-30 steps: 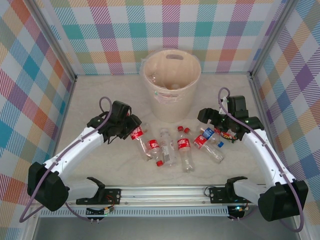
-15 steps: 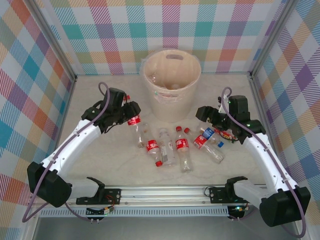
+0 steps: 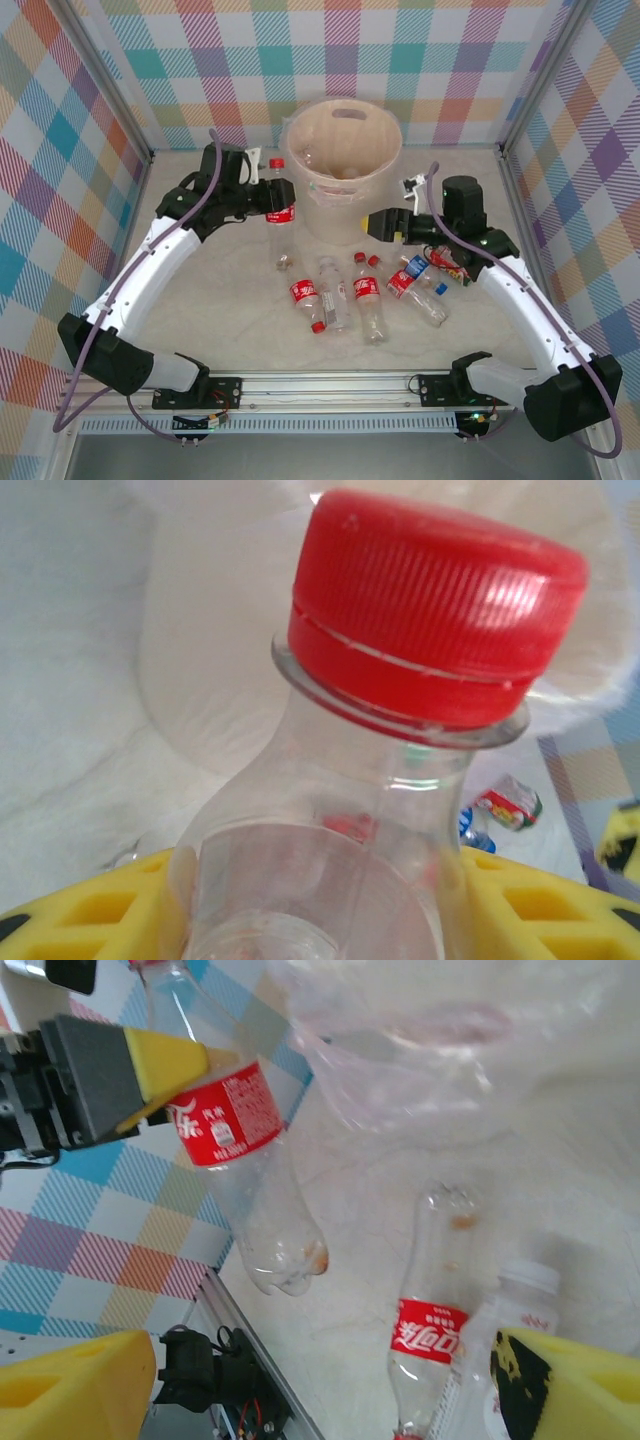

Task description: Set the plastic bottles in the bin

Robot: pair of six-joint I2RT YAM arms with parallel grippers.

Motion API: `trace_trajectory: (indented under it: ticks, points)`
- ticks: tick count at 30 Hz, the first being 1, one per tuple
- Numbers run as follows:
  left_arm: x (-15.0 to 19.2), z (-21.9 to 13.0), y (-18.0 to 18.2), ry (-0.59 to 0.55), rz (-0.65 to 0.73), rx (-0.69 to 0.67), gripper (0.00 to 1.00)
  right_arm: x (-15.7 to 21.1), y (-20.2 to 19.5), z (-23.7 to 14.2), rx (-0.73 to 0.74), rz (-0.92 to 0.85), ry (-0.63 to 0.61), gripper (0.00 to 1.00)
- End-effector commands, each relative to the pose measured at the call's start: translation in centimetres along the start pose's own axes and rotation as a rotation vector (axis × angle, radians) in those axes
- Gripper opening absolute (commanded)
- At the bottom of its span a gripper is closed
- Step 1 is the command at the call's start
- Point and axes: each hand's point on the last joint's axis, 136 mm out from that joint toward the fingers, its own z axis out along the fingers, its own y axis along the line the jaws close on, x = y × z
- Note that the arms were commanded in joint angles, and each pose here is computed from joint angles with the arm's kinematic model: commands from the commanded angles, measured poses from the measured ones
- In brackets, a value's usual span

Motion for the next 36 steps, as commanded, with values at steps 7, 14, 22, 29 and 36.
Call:
trace_trajectory:
  ticks: [7,14,22,29,36]
  points:
    - [-1.0,-0.7,-5.2,-0.095,0.229,0.318,0.39,-3.9,5.3,0.1,-0.148,-0.142,-0.061,0.87]
    - [0.8,1.1,-7.0,-0.043,0.313,0.334,0.39,-5.6,7.0,3.1,-0.049,-0.24,-0.055,0.86]
    - [1.9,1.1,-8.4,-0.025,0.372,0.342,0.38,-7.9,7.8,5.6,-0.031,-0.217,-0.105,0.77]
    - [1.9,1.1,-9.2,-0.023,0.376,0.36,0.37,-8.5,7.2,7.0,-0.002,-0.215,-0.101,0.7]
    - [1.6,1.4,-9.9,-0.027,0.341,0.391,0.35,-7.8,7.7,8.4,-0.046,-0.213,-0.078,0.69]
